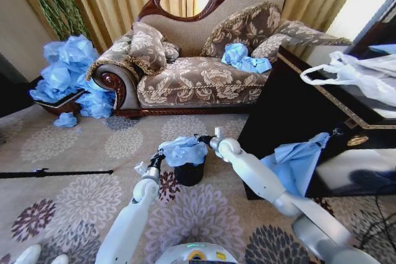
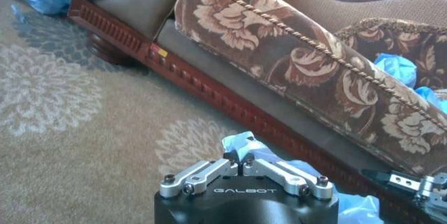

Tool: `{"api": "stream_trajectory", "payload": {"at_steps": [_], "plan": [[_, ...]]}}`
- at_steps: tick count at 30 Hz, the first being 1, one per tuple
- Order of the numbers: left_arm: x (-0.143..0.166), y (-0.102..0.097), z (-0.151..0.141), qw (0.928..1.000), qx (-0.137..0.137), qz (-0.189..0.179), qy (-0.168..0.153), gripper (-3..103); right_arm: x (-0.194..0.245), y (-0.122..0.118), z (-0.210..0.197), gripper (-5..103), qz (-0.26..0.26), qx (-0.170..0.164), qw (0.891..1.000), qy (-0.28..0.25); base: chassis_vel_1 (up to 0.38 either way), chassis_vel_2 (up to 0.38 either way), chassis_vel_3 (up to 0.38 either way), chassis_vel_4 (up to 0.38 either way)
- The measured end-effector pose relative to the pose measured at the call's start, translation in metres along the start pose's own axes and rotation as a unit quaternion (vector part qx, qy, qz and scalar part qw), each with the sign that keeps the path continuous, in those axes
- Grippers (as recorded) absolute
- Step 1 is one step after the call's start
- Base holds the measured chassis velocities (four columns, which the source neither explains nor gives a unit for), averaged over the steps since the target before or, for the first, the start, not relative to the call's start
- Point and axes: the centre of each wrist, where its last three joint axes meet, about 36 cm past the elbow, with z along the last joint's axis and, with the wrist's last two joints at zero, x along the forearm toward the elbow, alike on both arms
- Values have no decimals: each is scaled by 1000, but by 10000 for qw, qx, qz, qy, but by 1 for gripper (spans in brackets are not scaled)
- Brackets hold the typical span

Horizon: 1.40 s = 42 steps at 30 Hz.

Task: Place a garbage bag over the trash bin.

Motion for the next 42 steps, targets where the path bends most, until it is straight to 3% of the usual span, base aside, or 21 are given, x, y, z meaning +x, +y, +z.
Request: {"api": "stream_trajectory", "payload": {"at_steps": [7,15,24,32,42], "plan": [[-4,-1,1,10000,21,15,6,0,-14,6,-10,0,-8,87,9975,694,0,0,0,0],[-3,-1,1,10000,39,37,-3,0,-39,9,-14,0,136,106,9950,983,0,0,0,0],[-4,-6,-1,9999,78,117,-49,0,-64,13,-12,0,255,185,9950,949,0,0,0,0],[-10,-12,-5,9998,113,146,-112,0,-82,14,-10,0,329,469,9949,836,0,0,0,0],[-23,-10,-15,9991,283,-290,-132,0,-95,7,-11,0,400,509,9959,632,0,0,0,0]]}}
